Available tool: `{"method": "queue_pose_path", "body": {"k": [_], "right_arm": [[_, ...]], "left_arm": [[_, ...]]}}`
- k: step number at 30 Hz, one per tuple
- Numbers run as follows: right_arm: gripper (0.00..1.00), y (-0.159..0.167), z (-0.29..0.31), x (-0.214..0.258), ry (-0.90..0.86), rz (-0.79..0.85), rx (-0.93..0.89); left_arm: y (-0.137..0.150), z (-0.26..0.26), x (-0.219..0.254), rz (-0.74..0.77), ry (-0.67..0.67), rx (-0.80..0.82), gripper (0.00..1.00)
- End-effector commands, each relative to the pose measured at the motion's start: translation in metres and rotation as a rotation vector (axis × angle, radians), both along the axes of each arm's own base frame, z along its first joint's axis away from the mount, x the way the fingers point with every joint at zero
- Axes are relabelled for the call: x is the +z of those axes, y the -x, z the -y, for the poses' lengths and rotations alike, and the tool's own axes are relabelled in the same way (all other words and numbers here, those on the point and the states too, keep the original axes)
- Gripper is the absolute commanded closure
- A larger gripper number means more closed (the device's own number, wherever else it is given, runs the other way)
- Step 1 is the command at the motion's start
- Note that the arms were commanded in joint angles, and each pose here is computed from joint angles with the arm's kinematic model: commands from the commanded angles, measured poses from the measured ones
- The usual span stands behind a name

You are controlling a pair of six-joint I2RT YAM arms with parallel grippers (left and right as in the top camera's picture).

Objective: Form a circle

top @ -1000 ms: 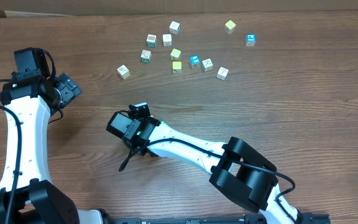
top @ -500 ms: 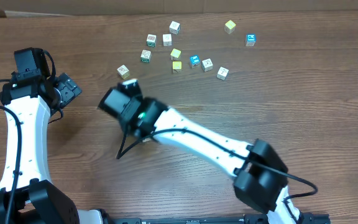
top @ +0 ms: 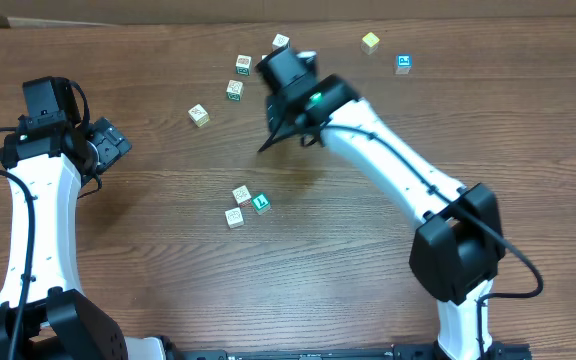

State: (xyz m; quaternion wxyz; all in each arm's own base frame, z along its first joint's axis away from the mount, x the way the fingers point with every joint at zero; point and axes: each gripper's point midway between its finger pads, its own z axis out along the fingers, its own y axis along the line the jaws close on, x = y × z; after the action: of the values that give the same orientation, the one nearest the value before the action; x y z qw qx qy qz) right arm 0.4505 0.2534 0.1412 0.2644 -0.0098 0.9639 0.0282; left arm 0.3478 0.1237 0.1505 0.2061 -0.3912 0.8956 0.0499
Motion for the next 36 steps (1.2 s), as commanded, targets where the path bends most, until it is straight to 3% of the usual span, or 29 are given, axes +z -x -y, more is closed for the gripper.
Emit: {"method": "queue_pose_path", "body": {"k": [1,12,36], "right_arm": [[0.25,-0.016,0.026,-0.006,-0.016,-0.001,-0.052],[0.19,-0.058,0.09,0.002,-0.049,0.062,-0.197],[0.19,-0.052,0.139,-0.064,-0.072,-0.016,-0.307]], "left_arm": [[-0.002,-0.001,0.008,0.023,-0.007,0.012,0.0],[-0.002,-0.001,0.008,0.024,-0.007,0.012,0.0],[-0.002,-0.001,0.007,0.023,-0.006,0.012,0.0]]}}
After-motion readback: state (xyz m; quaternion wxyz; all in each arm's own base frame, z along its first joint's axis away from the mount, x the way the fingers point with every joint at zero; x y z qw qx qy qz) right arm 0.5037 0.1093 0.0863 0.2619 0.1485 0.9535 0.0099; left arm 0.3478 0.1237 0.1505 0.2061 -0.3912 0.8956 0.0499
